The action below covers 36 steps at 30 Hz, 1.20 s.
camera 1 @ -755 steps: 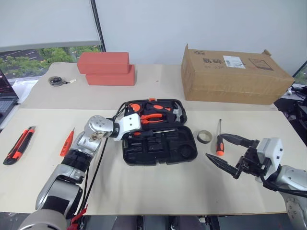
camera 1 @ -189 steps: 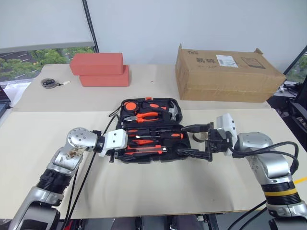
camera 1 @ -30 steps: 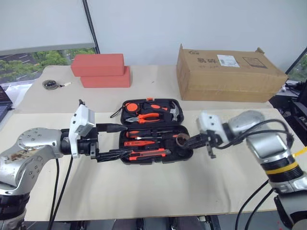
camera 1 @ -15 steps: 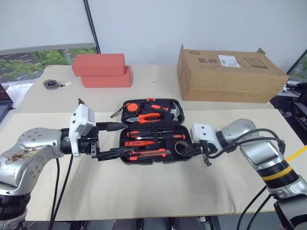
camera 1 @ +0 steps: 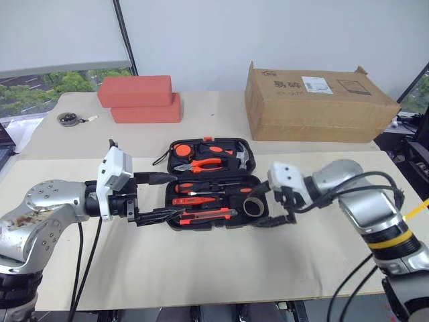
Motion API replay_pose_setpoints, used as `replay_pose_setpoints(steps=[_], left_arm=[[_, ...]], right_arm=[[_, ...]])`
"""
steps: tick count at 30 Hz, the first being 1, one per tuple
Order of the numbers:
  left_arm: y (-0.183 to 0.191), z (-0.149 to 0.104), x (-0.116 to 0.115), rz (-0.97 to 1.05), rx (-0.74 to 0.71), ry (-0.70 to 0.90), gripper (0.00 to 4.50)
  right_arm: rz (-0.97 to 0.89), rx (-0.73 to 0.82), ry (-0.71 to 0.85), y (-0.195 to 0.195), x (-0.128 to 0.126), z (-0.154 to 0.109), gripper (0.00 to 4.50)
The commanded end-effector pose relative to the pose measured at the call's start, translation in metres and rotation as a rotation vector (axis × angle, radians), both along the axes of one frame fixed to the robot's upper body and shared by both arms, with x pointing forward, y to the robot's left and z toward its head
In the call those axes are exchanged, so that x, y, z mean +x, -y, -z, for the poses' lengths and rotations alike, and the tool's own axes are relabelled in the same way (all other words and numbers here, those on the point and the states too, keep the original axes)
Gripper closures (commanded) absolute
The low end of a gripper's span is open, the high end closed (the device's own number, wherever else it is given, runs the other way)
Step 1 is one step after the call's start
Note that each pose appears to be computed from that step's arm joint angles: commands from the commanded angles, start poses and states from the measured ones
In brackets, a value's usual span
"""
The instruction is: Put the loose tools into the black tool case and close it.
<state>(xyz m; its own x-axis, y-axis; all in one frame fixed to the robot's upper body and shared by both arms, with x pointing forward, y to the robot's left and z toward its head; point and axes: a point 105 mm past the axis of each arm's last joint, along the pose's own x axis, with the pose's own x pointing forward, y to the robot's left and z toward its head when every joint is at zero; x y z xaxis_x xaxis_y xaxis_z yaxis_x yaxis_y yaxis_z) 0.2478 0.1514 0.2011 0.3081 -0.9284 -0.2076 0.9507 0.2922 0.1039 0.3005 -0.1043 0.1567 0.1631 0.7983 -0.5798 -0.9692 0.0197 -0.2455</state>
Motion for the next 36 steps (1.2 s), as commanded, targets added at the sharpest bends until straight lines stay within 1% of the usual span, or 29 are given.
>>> replay_pose_setpoints(steps=[1,2,3,6,9,10,13,16,19,21,22,23,24,25,27,28,29,32,36], left_arm=[[0.001,-0.007,-0.001,0.015,0.002,0.037,0.00],[0.001,-0.007,-0.001,0.016,0.003,0.037,0.00],[0.001,-0.007,-0.001,0.017,0.003,0.037,0.00],[0.001,-0.007,-0.001,0.016,0.004,0.038,0.00],[0.001,-0.007,-0.002,0.014,0.005,0.037,0.00],[0.001,-0.007,-0.002,0.014,0.004,0.036,0.00],[0.000,-0.007,-0.002,0.012,0.004,0.033,0.00],[-0.002,-0.007,0.001,0.000,0.000,0.040,0.00],[-0.009,-0.010,0.008,-0.044,-0.025,0.051,0.00],[-0.019,-0.014,0.019,-0.113,-0.078,0.060,0.00],[-0.027,-0.014,0.028,-0.164,-0.098,0.066,0.00],[-0.034,-0.013,0.036,-0.209,-0.106,0.068,0.00],[-0.039,-0.012,0.040,-0.236,-0.108,0.070,0.00],[-0.045,-0.012,0.049,-0.276,-0.140,0.066,0.00],[-0.058,-0.016,0.068,-0.345,-0.292,0.017,0.00],[-0.066,-0.015,0.079,-0.386,-0.338,-0.010,0.00],[-0.073,-0.011,0.087,-0.424,-0.347,-0.032,0.00],[-0.087,0.005,0.107,-0.502,-0.329,-0.103,0.00],[-0.094,0.019,0.126,-0.549,-0.290,-0.165,0.00]], right_arm=[[0.031,0.080,-0.006,-0.009,0.009,-0.008,1.56],[0.035,0.073,-0.007,-0.010,0.011,-0.005,1.83],[0.035,0.064,-0.007,-0.011,0.012,-0.002,2.24],[0.041,0.006,-0.008,-0.006,0.013,0.013,3.21],[0.053,-0.044,-0.021,0.004,0.012,0.024,4.37],[0.053,-0.043,-0.029,0.006,0.011,0.024,4.48],[0.051,-0.018,-0.036,0.006,0.009,0.019,4.48],[0.083,0.058,0.011,0.001,0.017,0.005,4.48],[0.216,0.202,0.085,0.001,0.045,-0.021,4.48],[0.332,0.293,0.114,0.008,0.066,-0.033,4.48],[0.413,0.336,0.107,0.015,0.079,-0.034,4.48],[0.466,0.364,0.087,0.019,0.087,-0.032,3.91],[0.496,0.379,0.072,0.022,0.091,-0.030,3.78],[0.577,0.417,0.054,0.027,0.102,-0.028,3.37],[0.746,0.492,-0.008,0.038,0.124,-0.022,2.76],[0.810,0.504,-0.023,0.043,0.132,-0.018,2.76],[0.842,0.501,-0.031,0.045,0.136,-0.015,2.76],[0.879,0.506,-0.100,0.043,0.144,-0.008,2.76],[0.943,0.520,-0.176,0.042,0.152,0.001,2.76]])
